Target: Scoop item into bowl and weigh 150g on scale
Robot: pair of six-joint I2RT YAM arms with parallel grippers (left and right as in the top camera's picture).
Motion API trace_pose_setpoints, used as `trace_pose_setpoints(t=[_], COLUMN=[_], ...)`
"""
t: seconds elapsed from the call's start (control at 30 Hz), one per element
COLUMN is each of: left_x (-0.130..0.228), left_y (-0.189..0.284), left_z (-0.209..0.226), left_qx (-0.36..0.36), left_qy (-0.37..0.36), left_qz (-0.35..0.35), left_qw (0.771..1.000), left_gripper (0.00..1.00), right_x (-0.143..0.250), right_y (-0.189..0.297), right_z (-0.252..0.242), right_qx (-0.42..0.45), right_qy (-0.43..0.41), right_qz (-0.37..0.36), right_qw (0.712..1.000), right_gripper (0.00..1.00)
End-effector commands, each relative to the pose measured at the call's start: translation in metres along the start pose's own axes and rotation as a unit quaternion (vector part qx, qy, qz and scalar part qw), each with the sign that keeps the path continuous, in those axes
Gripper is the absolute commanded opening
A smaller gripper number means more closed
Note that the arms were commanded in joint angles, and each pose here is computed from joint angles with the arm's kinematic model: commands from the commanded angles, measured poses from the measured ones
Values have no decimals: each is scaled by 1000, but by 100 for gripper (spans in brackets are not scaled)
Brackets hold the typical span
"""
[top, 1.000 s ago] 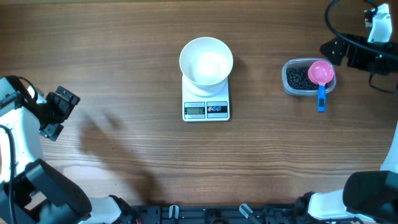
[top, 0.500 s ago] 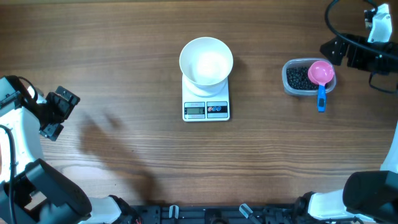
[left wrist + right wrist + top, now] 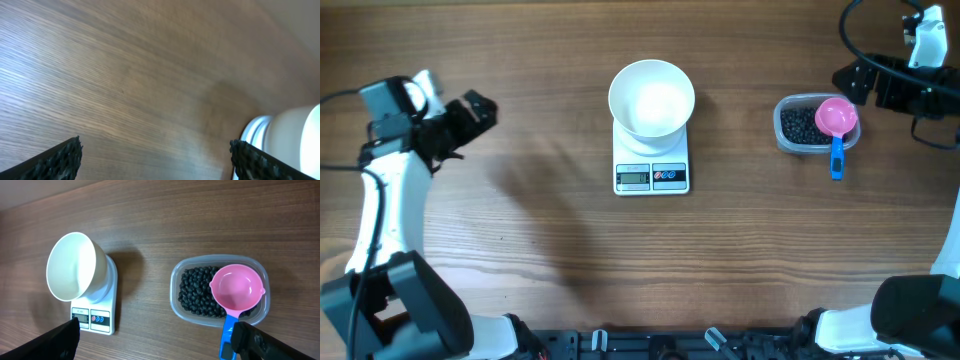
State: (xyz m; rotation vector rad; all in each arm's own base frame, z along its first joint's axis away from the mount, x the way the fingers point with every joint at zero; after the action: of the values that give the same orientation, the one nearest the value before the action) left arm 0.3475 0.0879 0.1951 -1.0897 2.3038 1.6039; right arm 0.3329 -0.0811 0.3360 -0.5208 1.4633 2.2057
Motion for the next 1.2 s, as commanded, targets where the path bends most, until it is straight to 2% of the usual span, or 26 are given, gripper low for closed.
trace_pose_setpoints(t=[0.0, 0.07, 1.17], left_x=[4, 3, 3], left_y=[2, 3, 3], left_z=[-6, -3, -3], left_qx=[-69, -91, -91], left_qy=[-51, -51, -51], left_qz=[-7, -12, -12], left_qw=[996, 994, 995], left_gripper=[100, 100, 100], right_x=[1, 1, 1], right_y=[-5, -5, -5], right_z=[-1, -1, -1], right_qx=[-4, -4, -4], right_qy=[-6, -6, -6], right_qz=[6, 6, 6], right_qw=[1000, 1000, 1000], right_gripper=[100, 100, 100])
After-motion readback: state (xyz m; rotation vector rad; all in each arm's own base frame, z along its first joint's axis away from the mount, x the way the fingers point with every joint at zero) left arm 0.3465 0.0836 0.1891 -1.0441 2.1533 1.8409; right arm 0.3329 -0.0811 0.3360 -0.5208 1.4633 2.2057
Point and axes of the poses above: each gripper's point midway between its finger pads, its own y axis back along the fingers, its own z axis along the line the jaws close on, x = y × z, the point moved 9 cm from there along y, back along the fingers
